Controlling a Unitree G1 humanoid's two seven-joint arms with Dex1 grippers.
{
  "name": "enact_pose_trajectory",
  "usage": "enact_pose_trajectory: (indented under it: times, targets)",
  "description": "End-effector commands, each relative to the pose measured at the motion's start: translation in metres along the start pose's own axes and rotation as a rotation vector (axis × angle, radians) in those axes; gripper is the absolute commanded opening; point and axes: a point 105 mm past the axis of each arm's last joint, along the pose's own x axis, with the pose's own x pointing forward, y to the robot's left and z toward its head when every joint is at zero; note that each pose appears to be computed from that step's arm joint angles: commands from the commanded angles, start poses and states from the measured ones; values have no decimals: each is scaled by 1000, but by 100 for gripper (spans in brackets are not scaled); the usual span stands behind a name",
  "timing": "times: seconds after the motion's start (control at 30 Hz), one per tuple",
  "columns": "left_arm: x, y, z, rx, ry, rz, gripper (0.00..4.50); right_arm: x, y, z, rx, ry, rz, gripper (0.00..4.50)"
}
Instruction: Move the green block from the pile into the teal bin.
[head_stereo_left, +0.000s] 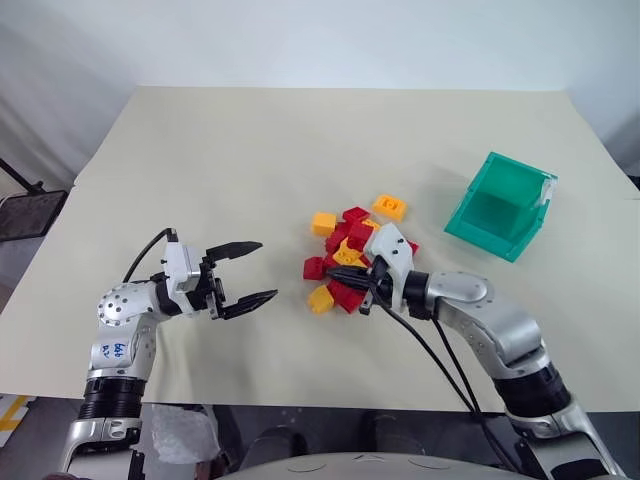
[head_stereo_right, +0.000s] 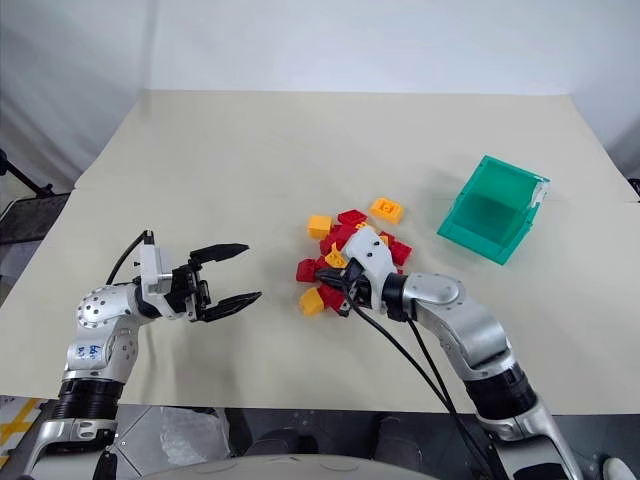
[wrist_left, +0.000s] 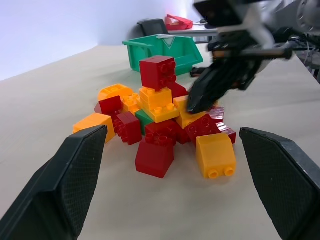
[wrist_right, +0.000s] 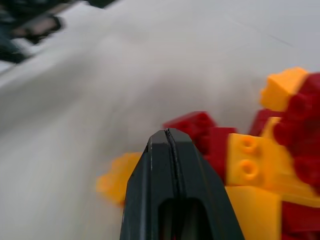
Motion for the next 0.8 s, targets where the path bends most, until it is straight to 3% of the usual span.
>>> enact_pose_trajectory:
  times: [0.03, 0.33, 0.63, 0.8]
  targets:
    - [-3, 1, 9, 36, -14, 22, 450, 4, -27, 2, -51, -13, -91, 1]
    - [1, 2, 9, 36, -16, 33, 450, -18, -81, 1, -124, 3, -308, 1]
    - [8, 6, 8, 34, -26, 23, 450, -28, -72, 34, -162, -109, -308, 1]
    - [8, 8, 8, 34, -28, 23, 450, -34, -58, 32, -169, -92, -245, 1]
